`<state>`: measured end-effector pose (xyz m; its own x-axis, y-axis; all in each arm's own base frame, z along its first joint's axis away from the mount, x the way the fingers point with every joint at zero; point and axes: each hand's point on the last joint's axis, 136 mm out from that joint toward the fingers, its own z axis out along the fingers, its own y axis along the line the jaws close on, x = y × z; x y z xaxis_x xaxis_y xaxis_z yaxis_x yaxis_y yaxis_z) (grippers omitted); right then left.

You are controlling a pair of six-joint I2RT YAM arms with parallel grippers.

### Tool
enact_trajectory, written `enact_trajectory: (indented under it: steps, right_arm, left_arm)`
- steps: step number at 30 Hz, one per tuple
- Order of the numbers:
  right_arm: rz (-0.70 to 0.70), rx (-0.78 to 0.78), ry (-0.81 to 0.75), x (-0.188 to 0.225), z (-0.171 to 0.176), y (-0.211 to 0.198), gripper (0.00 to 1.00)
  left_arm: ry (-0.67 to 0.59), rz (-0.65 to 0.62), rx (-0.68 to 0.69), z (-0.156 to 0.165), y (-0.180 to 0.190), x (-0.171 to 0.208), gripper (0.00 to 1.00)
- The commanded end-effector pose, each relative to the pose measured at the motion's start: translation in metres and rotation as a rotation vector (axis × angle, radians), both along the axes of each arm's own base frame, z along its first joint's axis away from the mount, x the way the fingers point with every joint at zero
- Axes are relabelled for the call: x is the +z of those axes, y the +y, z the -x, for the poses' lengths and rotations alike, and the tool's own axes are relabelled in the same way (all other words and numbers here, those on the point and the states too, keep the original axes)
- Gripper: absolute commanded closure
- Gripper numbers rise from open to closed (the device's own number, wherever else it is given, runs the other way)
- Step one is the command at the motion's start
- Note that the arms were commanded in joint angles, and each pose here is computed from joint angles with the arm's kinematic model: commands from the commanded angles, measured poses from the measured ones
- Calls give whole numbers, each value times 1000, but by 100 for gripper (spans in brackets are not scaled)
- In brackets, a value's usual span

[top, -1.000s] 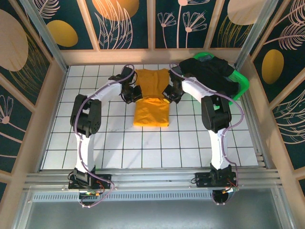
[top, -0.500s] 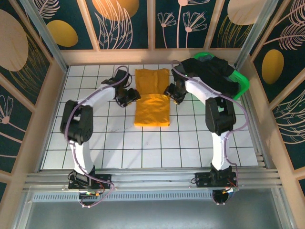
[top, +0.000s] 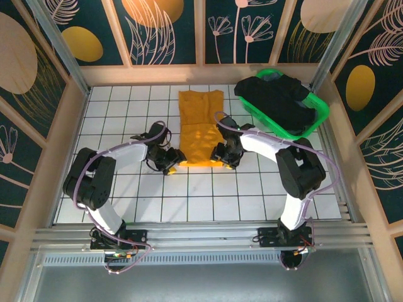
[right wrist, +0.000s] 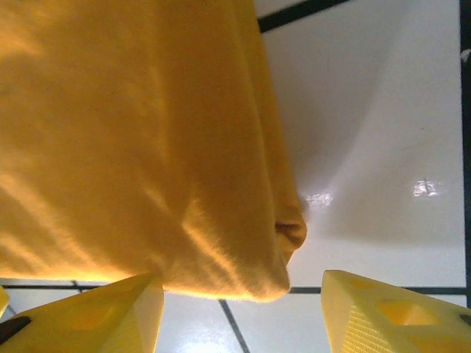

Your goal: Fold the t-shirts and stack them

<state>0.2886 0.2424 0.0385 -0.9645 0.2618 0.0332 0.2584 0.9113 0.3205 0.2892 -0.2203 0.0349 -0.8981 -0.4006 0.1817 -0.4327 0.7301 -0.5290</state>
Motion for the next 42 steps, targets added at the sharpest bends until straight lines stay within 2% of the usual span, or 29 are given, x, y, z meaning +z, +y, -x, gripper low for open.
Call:
enact_trajectory:
  steps: [1, 5, 7, 12, 14, 17, 25, 29, 33, 37, 42]
  right_arm:
    - [14, -40, 8, -12, -4, -2, 42]
    - [30, -41, -2, -18, -12, -3, 46]
    - [32, -43, 1, -22, -15, -3, 51]
    - [25, -37, -14, -23, -25, 3, 75]
    - [23, -34, -29, -20, -30, 5, 87]
    - [17, -25, -63, -11, -37, 8, 98]
    - [4, -32, -140, 34, -54, 2, 100]
    - [-34, 3, -109, 47, -43, 8, 100]
    - [-64, 71, -22, 43, -7, 11, 100]
    - [-125, 135, 75, 47, 42, 16, 100]
    - [-236, 150, 150, 74, 81, 35, 100]
  left_arm:
    - [8, 30, -3, -6, -10, -7, 48]
    - [13, 14, -2, -9, -10, -20, 52]
    - [-18, 33, 1, -23, -17, -14, 55]
    - [-64, 42, 17, -45, -24, -11, 65]
    - [-83, 49, 31, -54, -27, -7, 75]
    - [-114, 53, 48, -63, -29, 2, 99]
    - [-175, 34, 85, -66, -10, 45, 100]
    - [-116, 61, 4, -41, -12, 46, 100]
    - [-61, 57, -86, -1, -3, 42, 100]
    - [-8, 59, -91, 45, 5, 37, 100]
    - [18, 54, -82, 81, 17, 56, 100]
